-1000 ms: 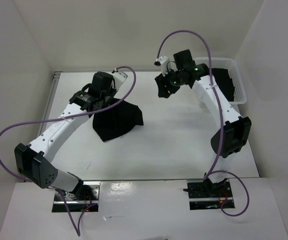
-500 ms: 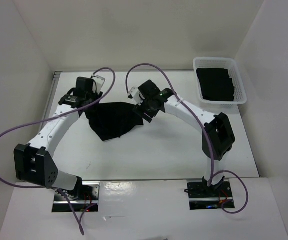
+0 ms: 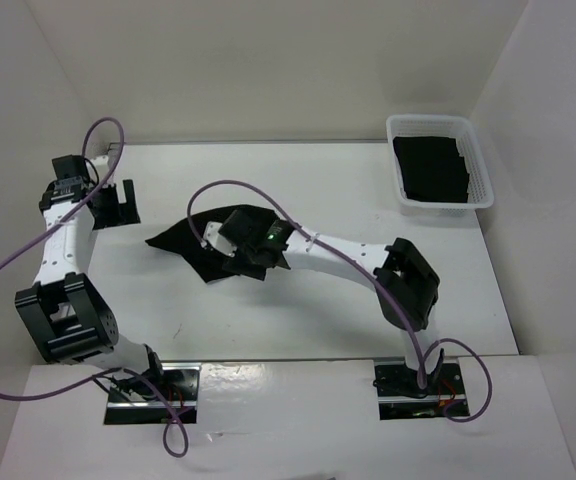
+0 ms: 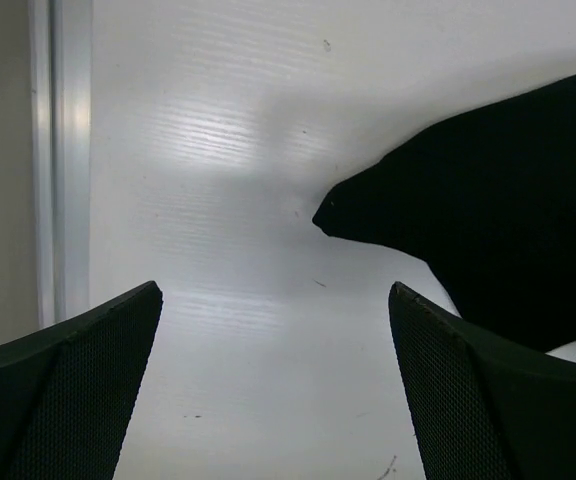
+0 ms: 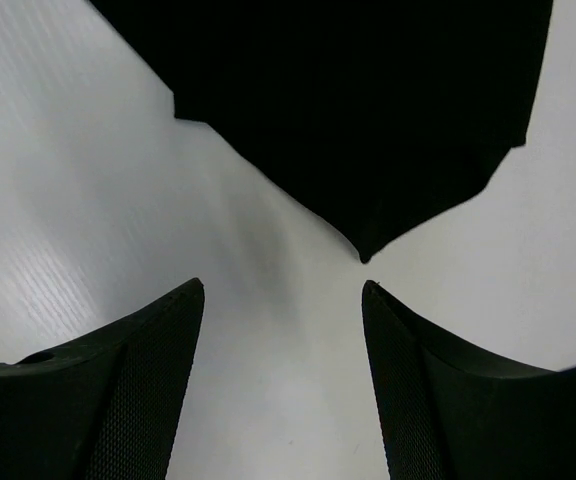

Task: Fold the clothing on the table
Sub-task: Flatten the skirt out

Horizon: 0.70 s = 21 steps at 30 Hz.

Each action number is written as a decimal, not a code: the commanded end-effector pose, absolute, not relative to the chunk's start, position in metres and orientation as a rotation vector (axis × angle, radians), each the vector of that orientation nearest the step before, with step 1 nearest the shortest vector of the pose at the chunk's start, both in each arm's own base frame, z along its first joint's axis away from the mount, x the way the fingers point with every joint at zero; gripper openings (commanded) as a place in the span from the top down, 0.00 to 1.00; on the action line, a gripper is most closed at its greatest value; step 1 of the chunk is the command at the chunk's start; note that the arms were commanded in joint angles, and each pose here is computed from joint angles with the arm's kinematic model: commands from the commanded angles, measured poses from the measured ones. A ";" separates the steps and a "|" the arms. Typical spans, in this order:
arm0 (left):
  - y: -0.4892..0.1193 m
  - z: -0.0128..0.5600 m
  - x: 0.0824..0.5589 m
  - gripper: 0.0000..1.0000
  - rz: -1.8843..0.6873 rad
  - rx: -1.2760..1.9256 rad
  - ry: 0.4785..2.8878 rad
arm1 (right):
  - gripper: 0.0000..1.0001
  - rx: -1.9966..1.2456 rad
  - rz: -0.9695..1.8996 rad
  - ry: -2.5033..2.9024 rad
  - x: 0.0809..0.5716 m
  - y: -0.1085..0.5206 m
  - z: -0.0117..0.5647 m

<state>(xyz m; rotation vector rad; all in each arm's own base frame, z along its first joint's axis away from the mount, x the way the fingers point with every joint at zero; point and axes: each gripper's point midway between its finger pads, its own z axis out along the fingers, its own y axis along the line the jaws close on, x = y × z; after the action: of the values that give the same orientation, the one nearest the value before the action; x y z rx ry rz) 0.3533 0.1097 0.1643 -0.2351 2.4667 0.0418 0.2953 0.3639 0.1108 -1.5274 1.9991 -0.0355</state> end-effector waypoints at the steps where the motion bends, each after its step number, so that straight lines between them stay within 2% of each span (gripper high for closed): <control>1: 0.105 0.179 0.348 0.00 -0.116 -0.285 2.444 | 0.31 -1.499 -0.090 1.925 0.305 0.382 0.109; 7: 0.118 0.177 0.328 0.00 -0.281 -0.377 2.430 | 0.33 -1.512 -0.088 1.889 0.304 0.398 0.103; 21: 0.115 0.161 0.313 0.00 -0.333 -0.386 2.460 | 0.35 -1.560 -0.040 1.807 0.302 0.430 0.084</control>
<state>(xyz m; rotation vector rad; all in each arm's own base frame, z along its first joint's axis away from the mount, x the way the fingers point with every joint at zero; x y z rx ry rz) 0.3149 0.1230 0.1599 -0.4277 2.4692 -0.2900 0.2988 0.4005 0.0651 -1.5936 1.9102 -0.0900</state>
